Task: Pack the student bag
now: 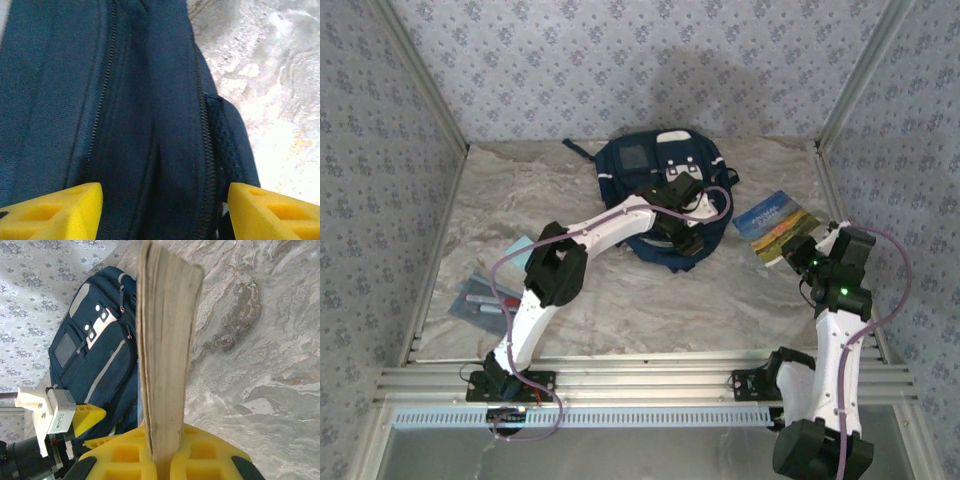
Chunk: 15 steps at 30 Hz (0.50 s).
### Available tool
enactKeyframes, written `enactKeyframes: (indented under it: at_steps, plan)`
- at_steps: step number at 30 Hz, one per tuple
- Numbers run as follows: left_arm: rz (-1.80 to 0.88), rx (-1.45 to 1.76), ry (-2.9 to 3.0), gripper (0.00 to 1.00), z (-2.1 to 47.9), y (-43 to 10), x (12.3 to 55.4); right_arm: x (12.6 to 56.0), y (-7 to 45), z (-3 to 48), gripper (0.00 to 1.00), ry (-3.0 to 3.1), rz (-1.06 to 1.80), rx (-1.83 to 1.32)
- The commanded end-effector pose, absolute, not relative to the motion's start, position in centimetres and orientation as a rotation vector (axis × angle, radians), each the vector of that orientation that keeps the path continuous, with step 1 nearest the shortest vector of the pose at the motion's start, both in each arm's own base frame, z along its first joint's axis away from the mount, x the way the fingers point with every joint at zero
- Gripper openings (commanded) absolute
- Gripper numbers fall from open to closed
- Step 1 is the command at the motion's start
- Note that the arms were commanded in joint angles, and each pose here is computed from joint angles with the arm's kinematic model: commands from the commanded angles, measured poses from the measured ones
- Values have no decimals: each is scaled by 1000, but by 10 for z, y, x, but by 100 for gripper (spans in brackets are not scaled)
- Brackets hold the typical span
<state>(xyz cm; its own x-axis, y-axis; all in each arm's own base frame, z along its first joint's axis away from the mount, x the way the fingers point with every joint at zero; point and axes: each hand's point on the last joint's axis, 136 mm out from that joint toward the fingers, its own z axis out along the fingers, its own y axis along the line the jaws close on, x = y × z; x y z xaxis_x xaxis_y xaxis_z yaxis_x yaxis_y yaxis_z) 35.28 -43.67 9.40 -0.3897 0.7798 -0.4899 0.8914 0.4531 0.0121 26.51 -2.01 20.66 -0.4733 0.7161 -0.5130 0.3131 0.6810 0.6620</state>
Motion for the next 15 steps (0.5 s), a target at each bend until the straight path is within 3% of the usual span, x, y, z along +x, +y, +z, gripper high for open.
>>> enactKeyframes:
  at_steps: [1, 6, 15]
  plan:
    - [-288, 1371, 2208, 64, 109, -443, 372, 270, -18, 224, 0, 2006, 660, 730]
    - [-324, 1395, 2218, 39, 106, -445, 367, 270, -18, 224, 0, 2004, 665, 732]
    - [-393, 1441, 2258, 48, 95, -446, 353, 271, -19, 224, 0, 1998, 673, 737]
